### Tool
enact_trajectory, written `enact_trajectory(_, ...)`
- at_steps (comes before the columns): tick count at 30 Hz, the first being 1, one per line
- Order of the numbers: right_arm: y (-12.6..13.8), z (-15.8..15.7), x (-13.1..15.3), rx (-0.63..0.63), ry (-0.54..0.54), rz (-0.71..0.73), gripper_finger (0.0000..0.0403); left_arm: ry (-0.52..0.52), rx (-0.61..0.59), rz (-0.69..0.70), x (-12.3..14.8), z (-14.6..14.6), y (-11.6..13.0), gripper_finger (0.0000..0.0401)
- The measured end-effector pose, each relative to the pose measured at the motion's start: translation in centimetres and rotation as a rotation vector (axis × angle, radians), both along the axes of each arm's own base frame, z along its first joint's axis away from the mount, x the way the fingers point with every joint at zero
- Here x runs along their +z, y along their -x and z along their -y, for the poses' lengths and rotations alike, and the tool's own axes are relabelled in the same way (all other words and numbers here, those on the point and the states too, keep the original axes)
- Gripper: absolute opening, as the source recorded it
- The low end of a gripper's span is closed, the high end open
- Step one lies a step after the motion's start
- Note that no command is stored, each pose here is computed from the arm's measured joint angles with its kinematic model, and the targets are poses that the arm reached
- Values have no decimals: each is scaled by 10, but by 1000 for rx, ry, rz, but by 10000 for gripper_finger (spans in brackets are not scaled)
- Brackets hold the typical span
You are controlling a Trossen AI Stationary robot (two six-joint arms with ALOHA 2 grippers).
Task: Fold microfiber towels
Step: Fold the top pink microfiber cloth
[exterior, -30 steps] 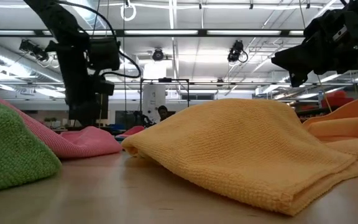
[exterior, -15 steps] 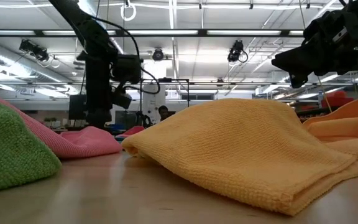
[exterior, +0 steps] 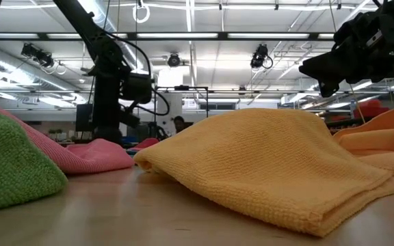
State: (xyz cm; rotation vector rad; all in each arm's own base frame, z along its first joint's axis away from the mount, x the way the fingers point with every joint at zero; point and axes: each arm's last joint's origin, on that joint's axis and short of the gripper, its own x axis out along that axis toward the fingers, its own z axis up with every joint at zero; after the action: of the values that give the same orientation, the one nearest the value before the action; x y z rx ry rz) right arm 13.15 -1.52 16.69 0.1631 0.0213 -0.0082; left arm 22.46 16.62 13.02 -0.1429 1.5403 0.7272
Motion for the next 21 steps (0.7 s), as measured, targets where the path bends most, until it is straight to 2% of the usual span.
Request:
enact_trajectory(4, 0, 0, -1, 0, -2, -9, 81, 59, 26, 26, 0, 0, 2, 96)
enact_trajectory(9, 0, 0, -1, 0, -3, -15, 81, 129, 23, -9, -1, 5, 6, 14)
enact_trajectory(21, 0, 0, -3, 0, -10, -26, 81, 233, -47, -131, 9, 26, 1, 5)
